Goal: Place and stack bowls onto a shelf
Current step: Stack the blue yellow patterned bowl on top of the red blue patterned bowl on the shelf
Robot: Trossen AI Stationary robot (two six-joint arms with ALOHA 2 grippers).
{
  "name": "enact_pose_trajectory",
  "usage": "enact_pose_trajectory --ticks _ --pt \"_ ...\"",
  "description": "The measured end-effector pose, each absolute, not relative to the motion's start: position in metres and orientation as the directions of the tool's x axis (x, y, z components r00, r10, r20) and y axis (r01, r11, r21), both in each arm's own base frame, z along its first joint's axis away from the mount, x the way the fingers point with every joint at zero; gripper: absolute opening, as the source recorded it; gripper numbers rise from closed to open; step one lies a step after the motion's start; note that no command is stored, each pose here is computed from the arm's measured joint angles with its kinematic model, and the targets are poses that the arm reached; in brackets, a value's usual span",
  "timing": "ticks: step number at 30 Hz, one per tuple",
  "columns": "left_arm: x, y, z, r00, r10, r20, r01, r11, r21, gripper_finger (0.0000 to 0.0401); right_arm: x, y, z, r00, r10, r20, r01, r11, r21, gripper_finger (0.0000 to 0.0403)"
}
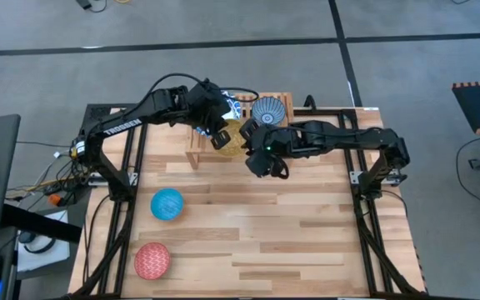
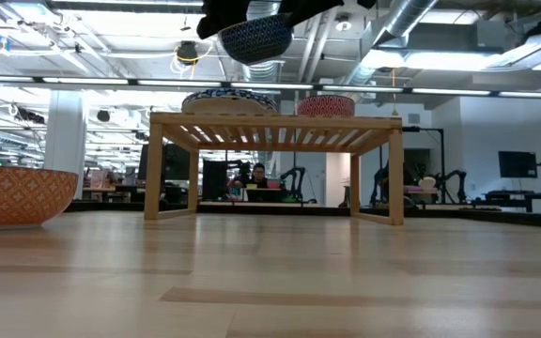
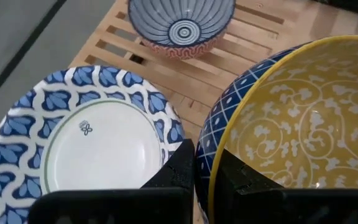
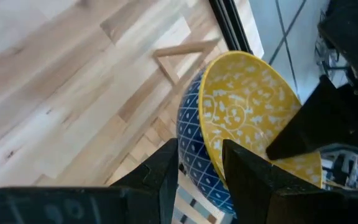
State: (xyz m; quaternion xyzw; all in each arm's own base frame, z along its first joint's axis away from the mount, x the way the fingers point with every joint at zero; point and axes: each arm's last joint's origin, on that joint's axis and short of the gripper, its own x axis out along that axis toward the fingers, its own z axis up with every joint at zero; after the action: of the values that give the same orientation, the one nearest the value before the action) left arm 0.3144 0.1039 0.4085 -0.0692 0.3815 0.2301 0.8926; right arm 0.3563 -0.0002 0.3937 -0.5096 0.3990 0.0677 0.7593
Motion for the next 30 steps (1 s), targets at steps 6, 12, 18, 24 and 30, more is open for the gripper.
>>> enact_pose_trajectory --ticks 6,12,18,24,30 --pt "0.315 0.101 0.407 0.636 0.253 -0.729 -0.285 0.955 0.083 0.0006 0.355 0.008 0.392 0.667 -0.269 -0.695 -0.57 0.416 -0.709 0.015" --pt "0.317 0.098 0.406 0.669 0.141 -0.73 -0.157 0.987 0.047 0.0007 0.351 0.011 0.391 0.643 -0.261 -0.72 -0.608 0.396 -0.688 0.015" --pt "0.318 0.091 0.405 0.676 0.05 -0.736 -0.11 0.993 -0.034 0.0008 0.355 0.014 0.386 0.638 -0.241 -0.731 -0.627 0.389 -0.675 0.015" --pt "0.321 0.077 0.403 0.657 0.066 -0.751 -0.131 0.991 -0.028 0.0008 0.363 0.018 0.375 0.616 -0.175 -0.768 -0.674 0.387 -0.629 0.015" --pt "0.33 0.074 0.394 0.64 0.047 -0.767 -0.149 0.987 -0.065 0.0008 0.376 0.025 0.359 0.593 -0.18 -0.785 -0.714 0.334 -0.615 0.015"
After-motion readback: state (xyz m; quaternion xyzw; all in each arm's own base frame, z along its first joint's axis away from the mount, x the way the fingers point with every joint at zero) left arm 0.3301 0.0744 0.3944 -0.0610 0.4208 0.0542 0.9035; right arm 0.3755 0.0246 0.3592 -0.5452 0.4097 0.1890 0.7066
